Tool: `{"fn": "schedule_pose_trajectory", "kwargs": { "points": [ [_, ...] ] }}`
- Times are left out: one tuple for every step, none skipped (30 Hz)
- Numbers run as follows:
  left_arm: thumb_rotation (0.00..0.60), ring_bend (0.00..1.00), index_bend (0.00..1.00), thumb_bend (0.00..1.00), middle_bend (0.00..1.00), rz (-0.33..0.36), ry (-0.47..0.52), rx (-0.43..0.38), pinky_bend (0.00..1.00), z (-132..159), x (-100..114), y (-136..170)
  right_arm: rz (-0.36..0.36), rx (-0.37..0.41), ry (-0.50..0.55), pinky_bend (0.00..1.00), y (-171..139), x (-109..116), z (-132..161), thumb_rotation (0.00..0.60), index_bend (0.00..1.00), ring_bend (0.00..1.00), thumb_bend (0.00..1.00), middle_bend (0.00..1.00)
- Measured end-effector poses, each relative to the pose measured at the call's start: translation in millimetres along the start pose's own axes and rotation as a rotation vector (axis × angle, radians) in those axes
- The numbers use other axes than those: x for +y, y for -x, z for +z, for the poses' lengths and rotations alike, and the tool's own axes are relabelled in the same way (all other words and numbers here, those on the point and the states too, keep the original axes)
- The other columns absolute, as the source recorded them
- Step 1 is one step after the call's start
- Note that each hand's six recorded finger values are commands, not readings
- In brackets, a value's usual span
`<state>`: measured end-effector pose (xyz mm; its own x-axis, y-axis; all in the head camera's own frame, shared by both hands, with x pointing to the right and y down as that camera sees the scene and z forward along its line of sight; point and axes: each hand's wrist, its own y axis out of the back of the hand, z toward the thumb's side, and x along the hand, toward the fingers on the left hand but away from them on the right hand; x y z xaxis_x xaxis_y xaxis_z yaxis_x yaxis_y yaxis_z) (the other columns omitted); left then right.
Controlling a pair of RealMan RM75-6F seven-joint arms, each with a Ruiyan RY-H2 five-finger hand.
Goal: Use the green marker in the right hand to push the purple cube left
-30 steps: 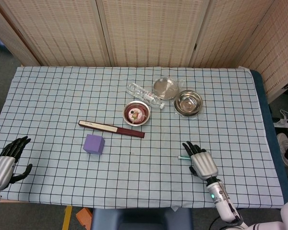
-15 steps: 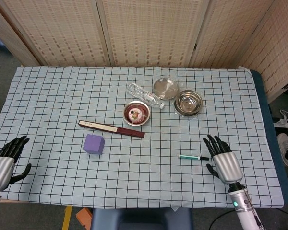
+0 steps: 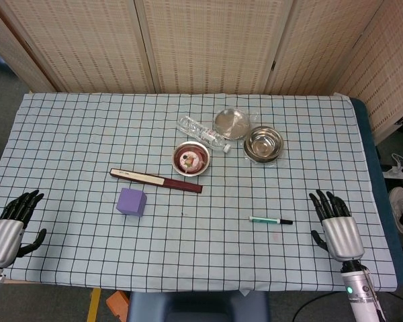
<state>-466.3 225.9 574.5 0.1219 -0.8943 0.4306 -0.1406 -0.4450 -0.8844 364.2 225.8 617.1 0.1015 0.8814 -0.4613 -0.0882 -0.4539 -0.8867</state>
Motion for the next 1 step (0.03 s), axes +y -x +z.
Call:
{"fn": "schedule_pose_trajectory", "kwargs": {
  "points": [
    [0.6,0.0,0.0,0.43,0.0,0.0,0.0,0.001,0.12,-0.3,0.1,0.2,0.0,0.001,0.001,0.12,0.0,0.0,0.3,0.6,0.0,0.0,0.19,0.02]
  ]
}}
